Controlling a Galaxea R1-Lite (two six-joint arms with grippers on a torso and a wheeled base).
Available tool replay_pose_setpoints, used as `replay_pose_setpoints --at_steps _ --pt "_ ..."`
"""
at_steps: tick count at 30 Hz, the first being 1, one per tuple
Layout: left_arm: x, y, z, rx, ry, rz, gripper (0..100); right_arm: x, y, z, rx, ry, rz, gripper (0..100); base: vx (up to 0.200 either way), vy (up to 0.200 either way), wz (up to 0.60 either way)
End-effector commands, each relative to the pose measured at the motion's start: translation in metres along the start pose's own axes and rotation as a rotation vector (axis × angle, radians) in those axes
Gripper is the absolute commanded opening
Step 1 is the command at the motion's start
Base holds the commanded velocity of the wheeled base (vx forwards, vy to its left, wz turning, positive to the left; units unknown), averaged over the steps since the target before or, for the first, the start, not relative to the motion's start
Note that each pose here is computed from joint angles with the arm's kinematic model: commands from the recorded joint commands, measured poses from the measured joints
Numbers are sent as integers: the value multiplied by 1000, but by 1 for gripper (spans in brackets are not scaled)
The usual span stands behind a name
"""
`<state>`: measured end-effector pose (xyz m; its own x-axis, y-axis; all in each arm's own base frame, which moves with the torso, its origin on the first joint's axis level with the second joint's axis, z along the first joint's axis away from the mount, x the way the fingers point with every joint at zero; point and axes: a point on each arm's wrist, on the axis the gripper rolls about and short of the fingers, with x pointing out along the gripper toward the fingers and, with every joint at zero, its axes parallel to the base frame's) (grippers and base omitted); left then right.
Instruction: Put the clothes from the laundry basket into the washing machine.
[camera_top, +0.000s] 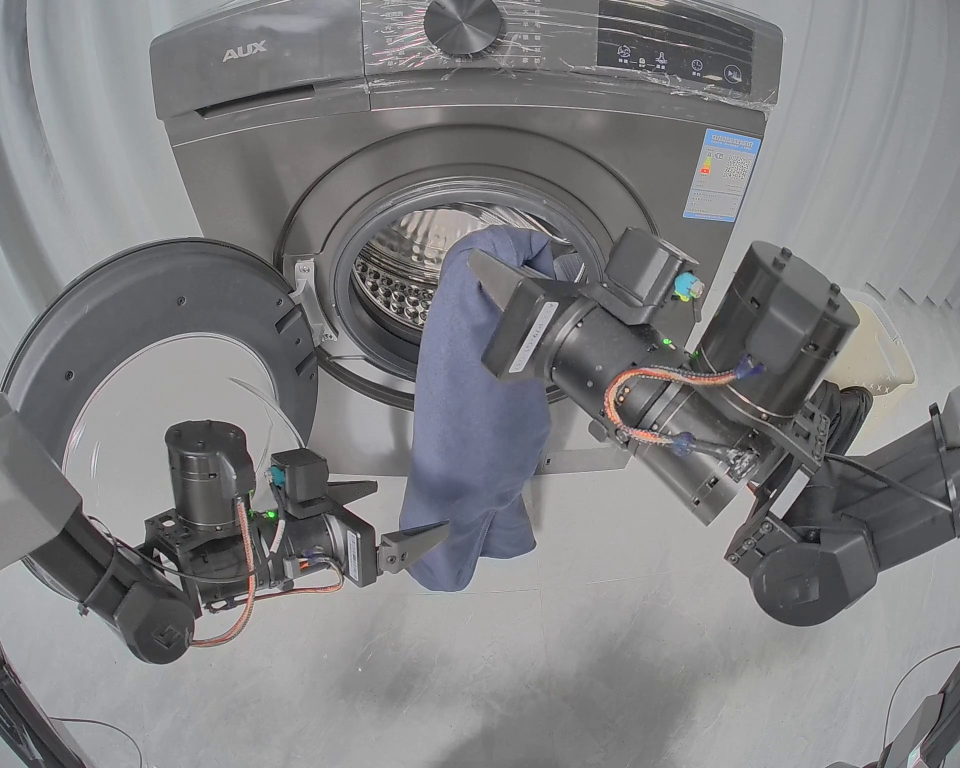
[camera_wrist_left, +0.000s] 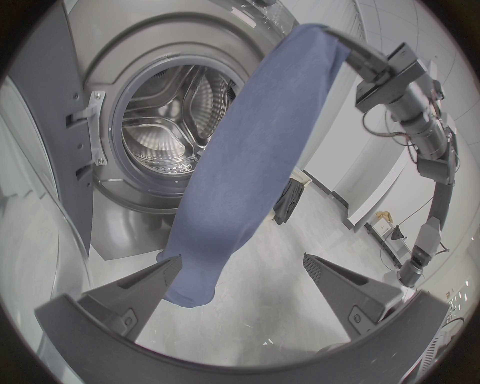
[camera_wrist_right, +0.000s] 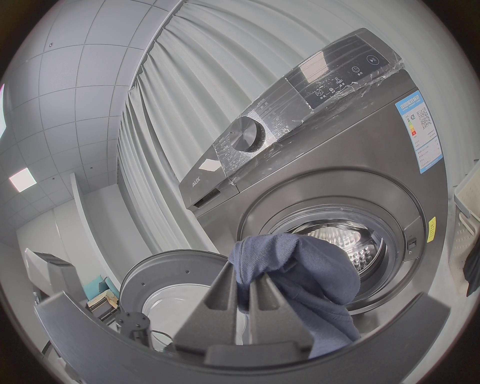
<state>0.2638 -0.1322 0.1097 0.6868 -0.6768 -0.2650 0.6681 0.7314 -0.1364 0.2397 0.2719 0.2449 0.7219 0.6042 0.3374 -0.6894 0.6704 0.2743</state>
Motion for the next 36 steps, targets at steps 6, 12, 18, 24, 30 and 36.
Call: replay_pose_setpoints --at_steps 6,12,18,24,30,36 --pt "34 17 -13 -19 20 25 100 -3 7 1 7 -1 12 0 0 0 0" --pt "57 26 -21 -28 12 60 100 -3 9 1 9 1 16 0 0 0 0" --pt "77 33 -27 -34 11 66 100 -4 10 0 10 2 19 0 0 0 0" --pt "96 37 -36 -32 8 57 100 -4 10 0 10 4 20 0 0 0 0" --pt "104 40 -36 -14 -80 76 0 -7 5 -5 3 25 6 0 0 0 0" --pt "70 27 -17 11 -174 71 0 -5 -8 -8 -12 32 -27 0 0 0 0"
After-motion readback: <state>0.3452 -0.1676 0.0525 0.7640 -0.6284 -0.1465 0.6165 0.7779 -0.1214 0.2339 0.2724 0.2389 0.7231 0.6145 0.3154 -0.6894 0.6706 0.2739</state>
